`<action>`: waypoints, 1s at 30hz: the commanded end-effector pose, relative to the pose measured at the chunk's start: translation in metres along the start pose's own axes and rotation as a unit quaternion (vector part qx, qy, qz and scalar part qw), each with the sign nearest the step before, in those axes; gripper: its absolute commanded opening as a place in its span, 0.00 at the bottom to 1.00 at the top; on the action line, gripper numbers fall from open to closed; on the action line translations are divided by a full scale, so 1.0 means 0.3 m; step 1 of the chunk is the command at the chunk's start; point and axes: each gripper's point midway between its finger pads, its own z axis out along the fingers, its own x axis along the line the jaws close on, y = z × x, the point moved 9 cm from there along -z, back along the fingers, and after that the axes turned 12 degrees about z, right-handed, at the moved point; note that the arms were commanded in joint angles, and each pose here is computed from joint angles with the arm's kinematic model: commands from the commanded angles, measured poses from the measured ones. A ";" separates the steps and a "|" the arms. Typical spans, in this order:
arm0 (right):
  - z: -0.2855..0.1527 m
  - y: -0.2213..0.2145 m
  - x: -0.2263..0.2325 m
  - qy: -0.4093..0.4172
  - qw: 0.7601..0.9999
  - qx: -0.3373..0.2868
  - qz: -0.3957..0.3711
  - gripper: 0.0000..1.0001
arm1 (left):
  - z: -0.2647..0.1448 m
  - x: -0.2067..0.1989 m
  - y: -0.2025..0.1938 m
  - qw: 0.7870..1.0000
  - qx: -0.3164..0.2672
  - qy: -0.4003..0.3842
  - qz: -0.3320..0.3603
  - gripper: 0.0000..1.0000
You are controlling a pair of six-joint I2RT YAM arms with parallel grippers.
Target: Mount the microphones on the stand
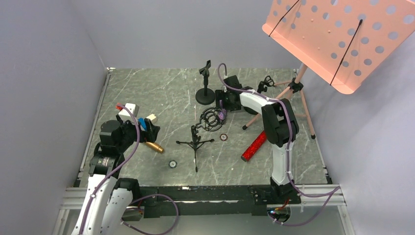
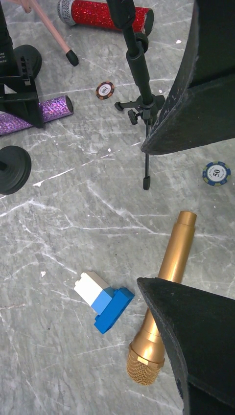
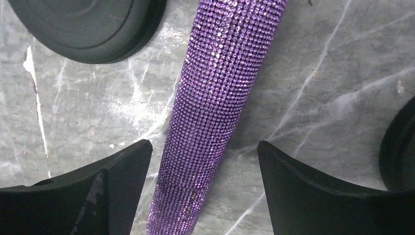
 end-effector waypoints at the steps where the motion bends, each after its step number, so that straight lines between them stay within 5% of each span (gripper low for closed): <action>1: 0.037 -0.015 -0.010 -0.035 0.999 -0.009 -0.012 0.83 | -0.004 0.007 0.027 1.000 -0.023 0.006 0.012 0.99; 8: 0.029 -0.041 -0.058 -0.096 0.993 -0.042 -0.045 0.60 | -0.007 0.005 0.030 1.000 -0.028 0.005 0.013 0.99; 15: -0.036 -0.018 -0.040 -0.055 0.994 -0.063 -0.073 0.34 | -0.017 -0.006 0.039 0.999 -0.043 -0.011 0.020 0.99; 30: -0.618 0.097 0.012 0.183 0.956 -0.175 -0.148 0.05 | -0.077 -0.105 0.073 0.980 -0.145 -0.138 -0.003 0.99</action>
